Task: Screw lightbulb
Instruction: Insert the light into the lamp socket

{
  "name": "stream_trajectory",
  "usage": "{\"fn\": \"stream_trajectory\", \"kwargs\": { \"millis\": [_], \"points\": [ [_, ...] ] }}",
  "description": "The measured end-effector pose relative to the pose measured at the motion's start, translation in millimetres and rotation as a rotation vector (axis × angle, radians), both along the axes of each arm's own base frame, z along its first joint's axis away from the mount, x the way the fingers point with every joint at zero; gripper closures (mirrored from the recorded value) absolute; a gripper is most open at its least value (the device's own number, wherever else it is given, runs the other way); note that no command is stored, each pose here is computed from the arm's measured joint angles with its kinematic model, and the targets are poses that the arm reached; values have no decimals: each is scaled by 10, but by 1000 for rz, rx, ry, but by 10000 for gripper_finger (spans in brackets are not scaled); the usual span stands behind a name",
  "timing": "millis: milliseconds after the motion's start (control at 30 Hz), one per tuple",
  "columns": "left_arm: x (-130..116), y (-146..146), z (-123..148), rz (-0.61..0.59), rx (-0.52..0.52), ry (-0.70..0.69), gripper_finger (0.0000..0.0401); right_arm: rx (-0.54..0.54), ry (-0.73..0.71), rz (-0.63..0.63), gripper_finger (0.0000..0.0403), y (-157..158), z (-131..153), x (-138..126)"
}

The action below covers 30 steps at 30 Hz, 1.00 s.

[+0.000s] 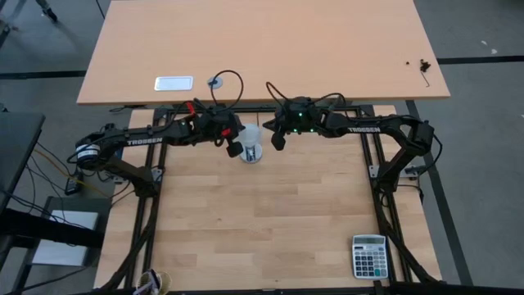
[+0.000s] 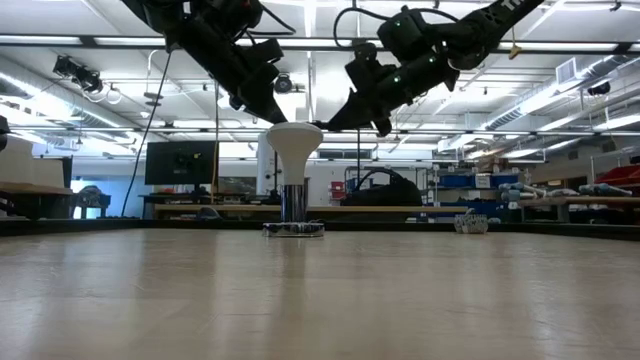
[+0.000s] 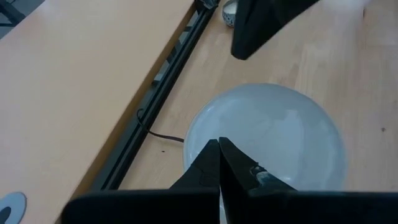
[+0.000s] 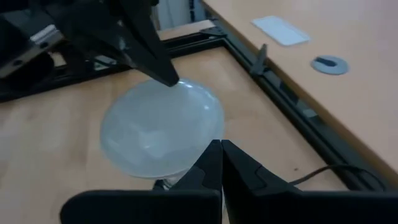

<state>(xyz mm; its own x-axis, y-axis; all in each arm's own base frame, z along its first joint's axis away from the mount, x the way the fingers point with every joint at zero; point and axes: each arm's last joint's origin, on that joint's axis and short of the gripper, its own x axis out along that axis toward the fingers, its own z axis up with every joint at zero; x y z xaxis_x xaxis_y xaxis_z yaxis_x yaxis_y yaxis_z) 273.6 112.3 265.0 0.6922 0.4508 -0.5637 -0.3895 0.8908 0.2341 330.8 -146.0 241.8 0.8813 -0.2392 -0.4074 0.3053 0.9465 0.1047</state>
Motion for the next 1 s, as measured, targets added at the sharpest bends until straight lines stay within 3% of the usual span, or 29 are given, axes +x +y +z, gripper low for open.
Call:
{"fn": "stream_trajectory", "kwargs": {
  "millis": [567, 700, 1000],
  "points": [
    [3, 2, -1, 0, 2, -4, 401, -14, 1, 37, 393, 24, -2, 12],
    [3, 2, 0, 0, 2, -5, 401, 28, -47, 87, 393, -34, 32, -3],
    [3, 2, -2, 2, 0, -6, 401, -37, 39, 167, 393, 10, 385, 106]
  ]
}}
